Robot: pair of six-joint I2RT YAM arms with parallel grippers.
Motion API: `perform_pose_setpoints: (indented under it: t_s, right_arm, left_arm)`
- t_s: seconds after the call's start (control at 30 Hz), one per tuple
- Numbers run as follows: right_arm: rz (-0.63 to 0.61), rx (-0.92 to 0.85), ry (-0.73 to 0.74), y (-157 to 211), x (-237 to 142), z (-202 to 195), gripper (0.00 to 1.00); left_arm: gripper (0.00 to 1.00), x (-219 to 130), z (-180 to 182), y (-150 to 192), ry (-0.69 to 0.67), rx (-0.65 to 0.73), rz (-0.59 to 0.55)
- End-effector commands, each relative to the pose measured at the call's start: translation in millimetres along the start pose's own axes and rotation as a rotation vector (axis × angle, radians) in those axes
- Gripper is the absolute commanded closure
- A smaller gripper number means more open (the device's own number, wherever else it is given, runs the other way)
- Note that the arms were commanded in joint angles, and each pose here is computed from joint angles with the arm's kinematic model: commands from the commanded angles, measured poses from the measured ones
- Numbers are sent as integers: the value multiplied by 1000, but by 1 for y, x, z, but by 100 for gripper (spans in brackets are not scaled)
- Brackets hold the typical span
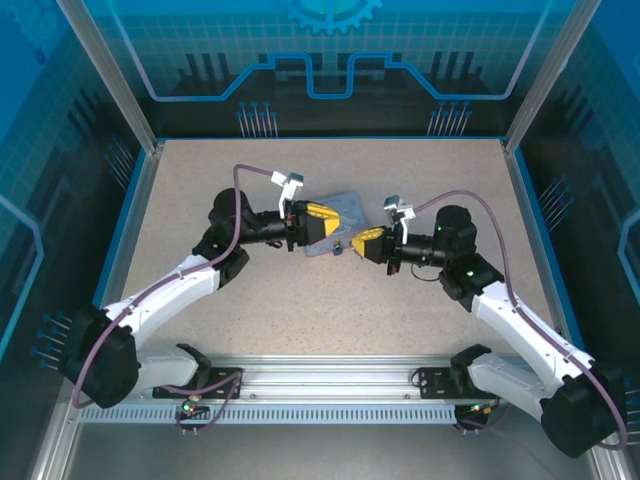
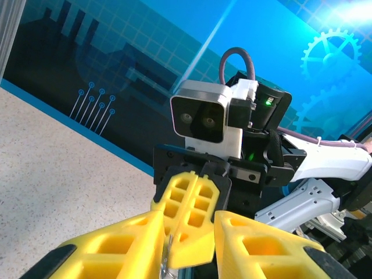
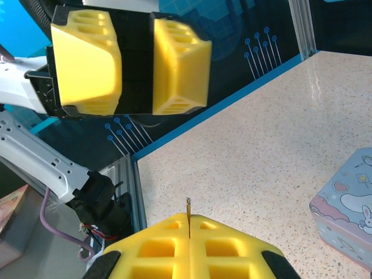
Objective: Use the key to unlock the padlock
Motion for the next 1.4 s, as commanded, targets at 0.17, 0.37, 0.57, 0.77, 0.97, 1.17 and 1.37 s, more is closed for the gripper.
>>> perform_pose_setpoints:
  t_s: [0.17,0.37,0.57,0.77,0.97,1.17,1.37]
  right_arm:
    - [-11,-57,-54,-14,7,9,100]
    - [-28,-58,-54,-18,7,11,100]
    - [-36,-56,-49,-22,7,12,100]
    - [-35,-48,-33,-22,7,10,99]
    - [-34,-30,-11,-21,8,6,99]
    - [-36,-1,9,-19,9,3,99]
    - [-35,8,23,-19,9,1,99]
  left_arm:
    - [73,17,-6,-1,91,14,38]
    - [76,21,-2,3,98,-1,52]
    - [79,24,0,7,103,-11,66]
    - [86,24,0,9,100,-9,74]
    - [97,24,1,11,93,-10,80]
    - [96,24,2,14,86,-3,86]
    - [92,25,3,15,79,-4,91]
Point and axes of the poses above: each hand's point on the last joint's axis, 136 mm out from that joint toward the fingers, its own x axis out along the fingers, its own z axis along the line the jaws close on, y = z × x, the point moved 7 cm from there along -x, back along the fingers, and after that the axes turned 8 degrees about -x, right-handed, at the moved point
